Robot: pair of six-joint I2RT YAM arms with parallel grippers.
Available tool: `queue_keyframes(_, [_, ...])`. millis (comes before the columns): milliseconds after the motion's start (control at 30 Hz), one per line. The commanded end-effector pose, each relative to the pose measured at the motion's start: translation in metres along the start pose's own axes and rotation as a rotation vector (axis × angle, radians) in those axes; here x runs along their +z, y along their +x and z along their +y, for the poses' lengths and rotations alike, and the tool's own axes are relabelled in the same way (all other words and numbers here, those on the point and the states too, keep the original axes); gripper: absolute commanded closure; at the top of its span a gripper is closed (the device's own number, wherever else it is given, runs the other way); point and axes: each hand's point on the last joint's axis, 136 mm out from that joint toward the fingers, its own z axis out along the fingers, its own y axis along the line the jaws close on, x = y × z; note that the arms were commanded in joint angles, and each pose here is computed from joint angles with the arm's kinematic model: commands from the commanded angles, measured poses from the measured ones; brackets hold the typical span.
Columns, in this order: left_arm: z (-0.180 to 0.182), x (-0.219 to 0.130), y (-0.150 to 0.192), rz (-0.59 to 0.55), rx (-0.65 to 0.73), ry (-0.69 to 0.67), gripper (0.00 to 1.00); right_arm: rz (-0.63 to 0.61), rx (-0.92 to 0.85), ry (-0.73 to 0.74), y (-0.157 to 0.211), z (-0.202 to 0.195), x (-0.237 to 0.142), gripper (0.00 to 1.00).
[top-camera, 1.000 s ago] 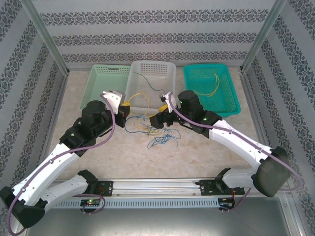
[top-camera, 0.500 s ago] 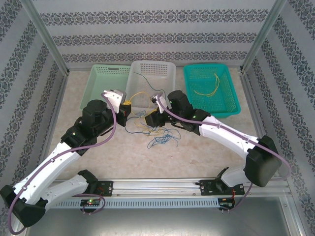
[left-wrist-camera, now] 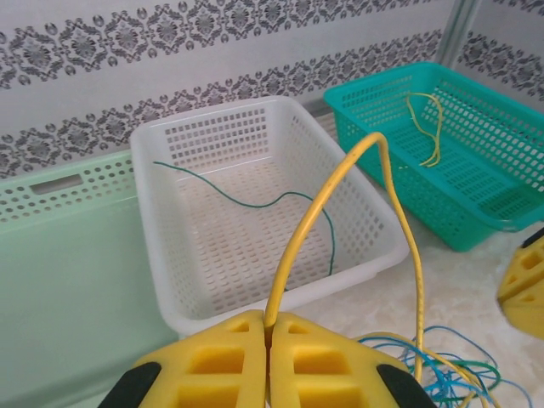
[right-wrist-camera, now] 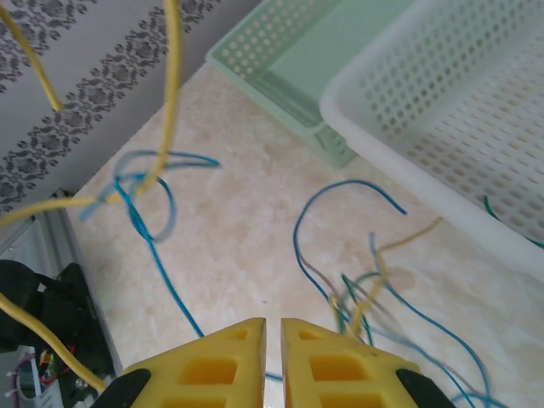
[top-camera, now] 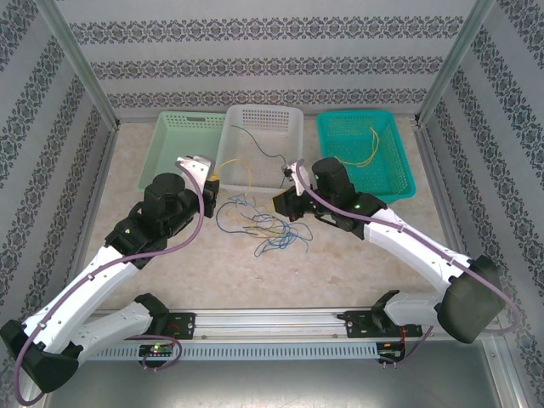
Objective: Untangle the cables
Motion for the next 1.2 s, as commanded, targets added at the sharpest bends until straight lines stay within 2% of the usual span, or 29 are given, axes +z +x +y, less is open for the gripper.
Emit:
queue_keyframes(0, [0.014, -0.012, -0.016, -0.033, 0.027, -0.064, 0.93, 0.022, 0.008, 0.039, 0.012, -0.013, -0.008, 0.87])
queue_keyframes(100, [0.009, -0.012, -0.018, -0.042, 0.017, -0.033, 0.93, 0.013, 0.011, 0.023, 0.013, -0.013, -0.008, 0.96])
queue_keyframes(133, [0.007, -0.011, -0.018, -0.044, 0.013, -0.024, 0.93, 0.011, 0.010, 0.007, 0.012, -0.011, -0.006, 0.97])
queue_keyframes(167, [0.006, -0.011, -0.019, -0.046, 0.012, -0.017, 0.93, 0.011, 0.007, -0.005, 0.011, -0.009, -0.004, 0.92])
queue_keyframes(200, [0.004, -0.010, -0.018, -0.044, 0.010, -0.010, 0.93, 0.011, -0.006, -0.017, 0.011, -0.006, -0.002, 0.74])
queue_keyframes(233, [0.003, -0.009, -0.018, -0.043, 0.008, -0.004, 0.93, 0.009, -0.030, -0.026, 0.010, -0.002, 0.001, 0.49])
queue_keyframes(267, [0.002, -0.008, -0.018, -0.041, 0.008, 0.002, 0.93, 0.009, -0.055, -0.037, 0.010, 0.002, 0.003, 0.39])
queue_keyframes(300, [0.001, -0.007, -0.018, -0.039, 0.007, 0.007, 0.93, 0.006, -0.087, -0.044, 0.009, 0.006, 0.005, 0.34])
queue_keyframes(567, [0.000, -0.007, -0.019, -0.041, -0.001, 0.015, 0.93, 0.064, -0.190, -0.164, 0.012, 0.038, 0.030, 0.35])
queue_keyframes(833, [-0.002, -0.008, -0.020, -0.044, -0.006, 0.024, 0.93, 0.090, -0.231, -0.198, 0.009, 0.047, 0.053, 0.38])
queue_keyframes(900, [-0.002, -0.008, -0.020, -0.044, -0.007, 0.025, 0.93, 0.097, -0.233, -0.193, 0.010, 0.046, 0.058, 0.43])
queue_keyframes(967, [-0.002, -0.007, -0.018, -0.043, -0.010, 0.026, 0.93, 0.106, -0.226, -0.172, 0.011, 0.041, 0.062, 0.58])
queue_keyframes(1033, [-0.002, -0.008, -0.019, -0.044, -0.008, 0.023, 0.93, 0.105, -0.219, -0.146, 0.009, 0.036, 0.065, 0.79])
queue_keyframes(1100, [0.001, -0.009, -0.018, -0.043, -0.004, 0.012, 0.93, 0.098, -0.210, -0.133, 0.007, 0.032, 0.062, 0.95])
queue_keyframes(1133, [0.003, -0.009, -0.017, -0.039, 0.001, 0.001, 0.93, 0.087, -0.210, -0.124, 0.006, 0.031, 0.057, 1.00])
queue_keyframes(1167, [0.006, -0.010, -0.016, -0.036, 0.004, -0.015, 0.93, 0.074, -0.209, -0.113, 0.004, 0.030, 0.052, 1.00])
